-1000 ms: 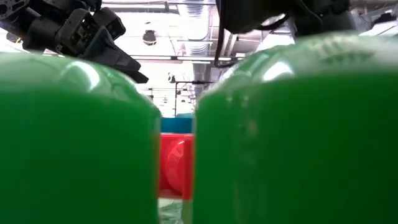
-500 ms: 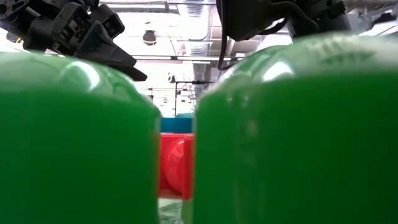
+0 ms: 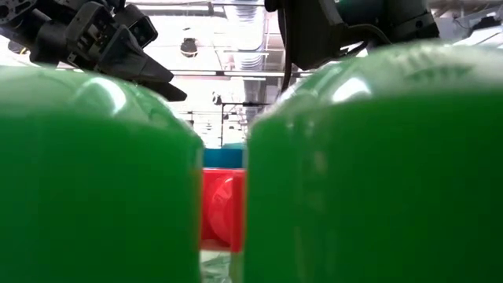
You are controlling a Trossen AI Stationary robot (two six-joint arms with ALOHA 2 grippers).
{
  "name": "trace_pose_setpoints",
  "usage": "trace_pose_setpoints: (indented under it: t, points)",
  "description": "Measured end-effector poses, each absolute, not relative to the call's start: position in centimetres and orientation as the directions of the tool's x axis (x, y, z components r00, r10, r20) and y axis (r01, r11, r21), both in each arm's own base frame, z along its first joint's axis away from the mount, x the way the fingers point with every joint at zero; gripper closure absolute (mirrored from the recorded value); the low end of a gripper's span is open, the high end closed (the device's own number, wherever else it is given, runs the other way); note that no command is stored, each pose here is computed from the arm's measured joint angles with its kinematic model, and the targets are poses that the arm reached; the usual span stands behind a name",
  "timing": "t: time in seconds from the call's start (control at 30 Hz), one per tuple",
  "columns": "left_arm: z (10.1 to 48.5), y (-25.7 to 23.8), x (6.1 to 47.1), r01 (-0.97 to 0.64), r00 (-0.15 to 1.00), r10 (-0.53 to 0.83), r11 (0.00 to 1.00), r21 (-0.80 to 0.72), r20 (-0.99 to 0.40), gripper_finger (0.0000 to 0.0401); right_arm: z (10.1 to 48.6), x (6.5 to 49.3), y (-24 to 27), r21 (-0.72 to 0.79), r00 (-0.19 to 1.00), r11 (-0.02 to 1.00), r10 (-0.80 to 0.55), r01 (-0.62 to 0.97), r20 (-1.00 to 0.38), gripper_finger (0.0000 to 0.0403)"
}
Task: Pick & Place Toys
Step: Put the large yellow game piece into the right transparent bin
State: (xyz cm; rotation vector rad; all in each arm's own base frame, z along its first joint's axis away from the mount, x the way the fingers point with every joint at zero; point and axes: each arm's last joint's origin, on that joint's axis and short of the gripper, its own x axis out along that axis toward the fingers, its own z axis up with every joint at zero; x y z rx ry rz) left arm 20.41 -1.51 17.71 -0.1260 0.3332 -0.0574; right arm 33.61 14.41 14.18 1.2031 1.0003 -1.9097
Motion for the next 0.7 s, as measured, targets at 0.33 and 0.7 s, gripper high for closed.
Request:
trace_pose_setpoints:
  t: [0.33, 0.7]
  points:
    - [17.71, -1.51, 20.41, 0.036, 0.943, -0.077, 0.991, -0.131, -0.322, 0.0135, 13.94, 33.76, 14.42, -0.233, -0.339, -0.486, -0.141, 0.842, -0.93, 0.0262]
    - [17.71, -1.51, 20.41, 0.036, 0.944, -0.077, 0.991, -0.131, -0.322, 0.0135, 14.23, 33.24, 14.18, -0.265, -0.39, -0.492, -0.171, 0.829, -0.905, 0.027]
